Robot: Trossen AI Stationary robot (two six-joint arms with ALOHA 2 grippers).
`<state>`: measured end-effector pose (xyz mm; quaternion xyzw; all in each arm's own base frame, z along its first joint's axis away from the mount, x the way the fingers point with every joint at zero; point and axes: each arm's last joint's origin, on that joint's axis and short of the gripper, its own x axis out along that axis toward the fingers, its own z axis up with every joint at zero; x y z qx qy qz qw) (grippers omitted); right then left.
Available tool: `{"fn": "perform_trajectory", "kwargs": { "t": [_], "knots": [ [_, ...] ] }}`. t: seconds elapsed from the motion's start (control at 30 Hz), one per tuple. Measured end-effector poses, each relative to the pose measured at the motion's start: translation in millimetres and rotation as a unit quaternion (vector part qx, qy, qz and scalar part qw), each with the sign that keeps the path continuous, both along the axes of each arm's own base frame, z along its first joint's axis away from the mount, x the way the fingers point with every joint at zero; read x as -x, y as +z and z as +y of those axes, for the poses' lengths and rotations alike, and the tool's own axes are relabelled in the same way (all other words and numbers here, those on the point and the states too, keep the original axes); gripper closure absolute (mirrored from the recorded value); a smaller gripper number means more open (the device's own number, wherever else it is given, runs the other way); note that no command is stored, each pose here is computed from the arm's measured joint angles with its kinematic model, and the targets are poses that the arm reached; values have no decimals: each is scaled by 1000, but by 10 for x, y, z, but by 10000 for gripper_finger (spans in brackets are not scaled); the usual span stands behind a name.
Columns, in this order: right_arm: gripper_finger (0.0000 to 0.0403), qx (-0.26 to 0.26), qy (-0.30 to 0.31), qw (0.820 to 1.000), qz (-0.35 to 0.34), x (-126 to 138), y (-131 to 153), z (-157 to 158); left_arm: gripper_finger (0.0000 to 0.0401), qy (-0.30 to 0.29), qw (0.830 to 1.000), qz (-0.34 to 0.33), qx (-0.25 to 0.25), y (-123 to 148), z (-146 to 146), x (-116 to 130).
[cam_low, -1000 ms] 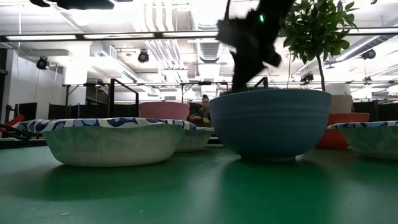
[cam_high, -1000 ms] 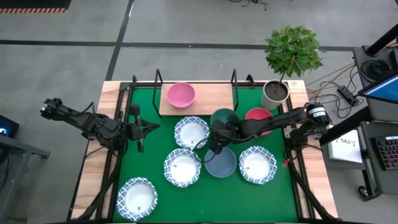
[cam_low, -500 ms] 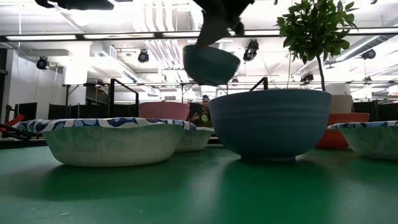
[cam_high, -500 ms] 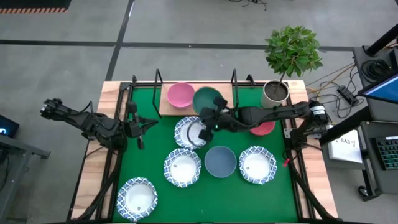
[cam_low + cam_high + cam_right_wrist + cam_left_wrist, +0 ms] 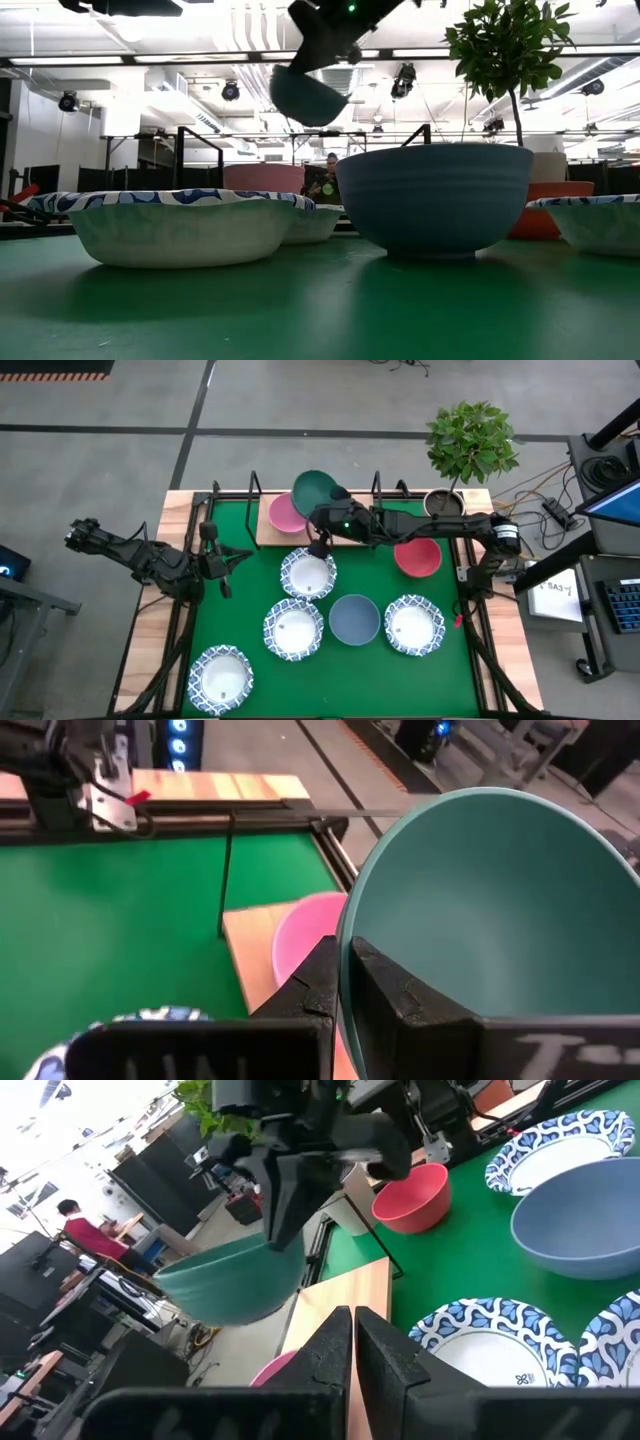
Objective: Place and stack bowls onto a shelf
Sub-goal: Stack the green bowl on top of the pink bowl on the shelf
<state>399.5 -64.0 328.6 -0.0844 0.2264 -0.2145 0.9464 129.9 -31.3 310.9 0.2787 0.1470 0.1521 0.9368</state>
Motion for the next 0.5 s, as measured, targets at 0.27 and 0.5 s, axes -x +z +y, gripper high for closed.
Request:
{"fn": "perform_trajectory", "kwargs": {
  "t": [0.27,0.5],
  "knots": [
    [390,24,17,1000,7,-308,-363,-86,401,0,1000,1,0,-2,2,5],
    [390,36,16,999,18,-579,-624,-209,401,0,1000,3,-1,-4,4,10]
  ]
}}
